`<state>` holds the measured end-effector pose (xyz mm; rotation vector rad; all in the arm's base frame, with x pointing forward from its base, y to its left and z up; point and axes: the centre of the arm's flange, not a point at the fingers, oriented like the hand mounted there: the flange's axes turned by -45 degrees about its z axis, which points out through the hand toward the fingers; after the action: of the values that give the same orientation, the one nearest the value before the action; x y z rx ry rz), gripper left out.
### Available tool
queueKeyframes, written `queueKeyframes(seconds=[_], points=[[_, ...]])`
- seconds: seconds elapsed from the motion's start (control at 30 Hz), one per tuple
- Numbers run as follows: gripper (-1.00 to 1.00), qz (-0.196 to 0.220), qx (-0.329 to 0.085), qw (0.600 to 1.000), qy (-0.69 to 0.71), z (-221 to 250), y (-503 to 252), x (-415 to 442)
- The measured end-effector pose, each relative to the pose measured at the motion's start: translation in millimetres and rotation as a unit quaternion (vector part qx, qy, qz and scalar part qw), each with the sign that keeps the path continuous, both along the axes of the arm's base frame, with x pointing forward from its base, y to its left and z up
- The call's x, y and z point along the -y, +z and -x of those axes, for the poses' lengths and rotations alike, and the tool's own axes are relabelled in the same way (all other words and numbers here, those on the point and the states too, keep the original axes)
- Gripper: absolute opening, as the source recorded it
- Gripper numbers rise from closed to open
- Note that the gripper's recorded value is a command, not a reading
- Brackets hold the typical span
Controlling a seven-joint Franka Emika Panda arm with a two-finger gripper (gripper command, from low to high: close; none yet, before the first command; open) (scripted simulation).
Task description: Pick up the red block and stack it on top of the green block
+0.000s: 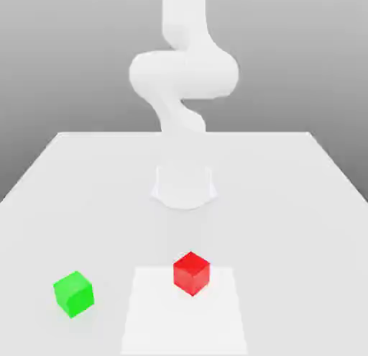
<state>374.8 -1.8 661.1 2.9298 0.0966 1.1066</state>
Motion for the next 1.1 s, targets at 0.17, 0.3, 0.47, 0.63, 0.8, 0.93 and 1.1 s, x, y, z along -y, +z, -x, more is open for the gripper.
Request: queueKeyframes(seconds=[0.17,0.3,0.47,0.63,0.8,0.93,1.1], points=[[0.0,0.047,-0.091,0.991,0.083,-43,-124,-2],[0.0,0.079,-0.161,0.971,0.155,-50,-224,-8],[0.0,0.116,-0.249,0.927,0.257,-24,-351,-14],[0.0,0.139,-0.319,0.871,0.346,22,-461,-18],[0.0,0.14,-0.324,0.867,0.351,27,-509,-17],[-1.0,0.14,-0.325,0.867,0.351,27,-515,-16],[-1.0,0.14,-0.325,0.867,0.351,27,-509,-16]])
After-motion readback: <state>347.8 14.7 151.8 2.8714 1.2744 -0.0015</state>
